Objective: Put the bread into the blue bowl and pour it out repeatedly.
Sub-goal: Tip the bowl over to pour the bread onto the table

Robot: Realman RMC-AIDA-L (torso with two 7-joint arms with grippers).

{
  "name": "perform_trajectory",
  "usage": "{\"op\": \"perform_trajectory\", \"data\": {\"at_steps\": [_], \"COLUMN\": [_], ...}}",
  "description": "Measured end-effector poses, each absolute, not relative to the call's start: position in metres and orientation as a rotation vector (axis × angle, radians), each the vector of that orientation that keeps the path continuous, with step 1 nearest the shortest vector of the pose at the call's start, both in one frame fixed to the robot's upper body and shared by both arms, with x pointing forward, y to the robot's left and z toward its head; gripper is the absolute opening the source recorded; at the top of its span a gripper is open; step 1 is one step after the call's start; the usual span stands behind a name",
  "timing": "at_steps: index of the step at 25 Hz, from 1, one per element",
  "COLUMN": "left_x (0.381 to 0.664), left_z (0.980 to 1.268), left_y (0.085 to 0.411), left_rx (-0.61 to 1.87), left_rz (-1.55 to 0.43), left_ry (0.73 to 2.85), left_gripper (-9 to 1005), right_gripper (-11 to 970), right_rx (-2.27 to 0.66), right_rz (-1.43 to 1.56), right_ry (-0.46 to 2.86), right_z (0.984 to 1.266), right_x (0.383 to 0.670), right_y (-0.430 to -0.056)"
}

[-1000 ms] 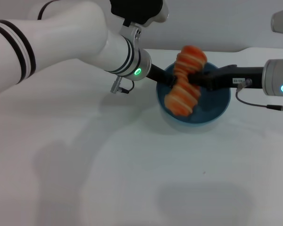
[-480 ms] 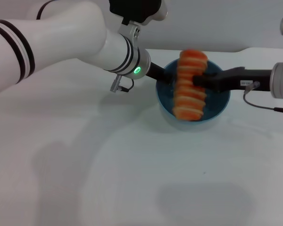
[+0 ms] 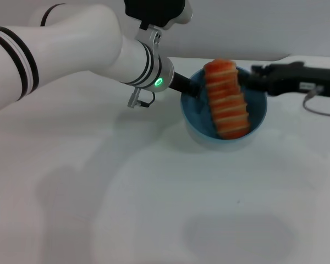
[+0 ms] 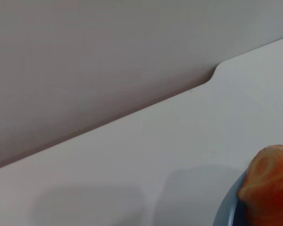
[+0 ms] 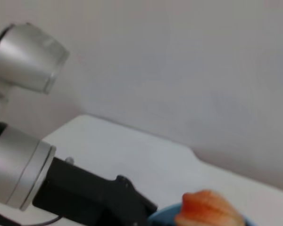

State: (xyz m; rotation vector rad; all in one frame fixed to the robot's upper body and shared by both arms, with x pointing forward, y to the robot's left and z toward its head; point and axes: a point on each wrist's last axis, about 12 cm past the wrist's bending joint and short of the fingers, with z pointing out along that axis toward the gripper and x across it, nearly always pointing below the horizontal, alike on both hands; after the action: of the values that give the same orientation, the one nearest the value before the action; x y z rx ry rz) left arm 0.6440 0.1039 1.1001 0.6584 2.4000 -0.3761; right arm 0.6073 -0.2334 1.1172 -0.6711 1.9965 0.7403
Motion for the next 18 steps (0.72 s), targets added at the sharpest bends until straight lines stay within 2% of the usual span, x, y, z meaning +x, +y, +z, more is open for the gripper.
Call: {"op": "perform_trajectory", "data": {"at_steps": [9,11,16,18], "left_x": [0.647,0.647,0.648,0.648], "left_z": [1.101,1.100,1.099,1.099], "left_y": [0.107,0.108,0.110,0.109], "left_rx": [0.641,0.631,0.618,0.617], "left_rz": [-0.367,-0.363,-0.361,-0.364], "left_ry": [2.370,2.357,2.347,2.342], "left_gripper": [-2,-2,-1,-1], "right_gripper": [457,459,463,537], "right_rx": [-0.534,-0.426,-0.407,-0.421], "right_rz": [0.482,0.438,0.349,0.283], "right_ry": [1.826,1.842,1.815,1.773], "right_z": [1.120,1.110,1.088,1.075], "right_x": [0.596,0.590,0.580,0.573], "right_y": [-0.313,-0.331,-0.343,-0.345]}}
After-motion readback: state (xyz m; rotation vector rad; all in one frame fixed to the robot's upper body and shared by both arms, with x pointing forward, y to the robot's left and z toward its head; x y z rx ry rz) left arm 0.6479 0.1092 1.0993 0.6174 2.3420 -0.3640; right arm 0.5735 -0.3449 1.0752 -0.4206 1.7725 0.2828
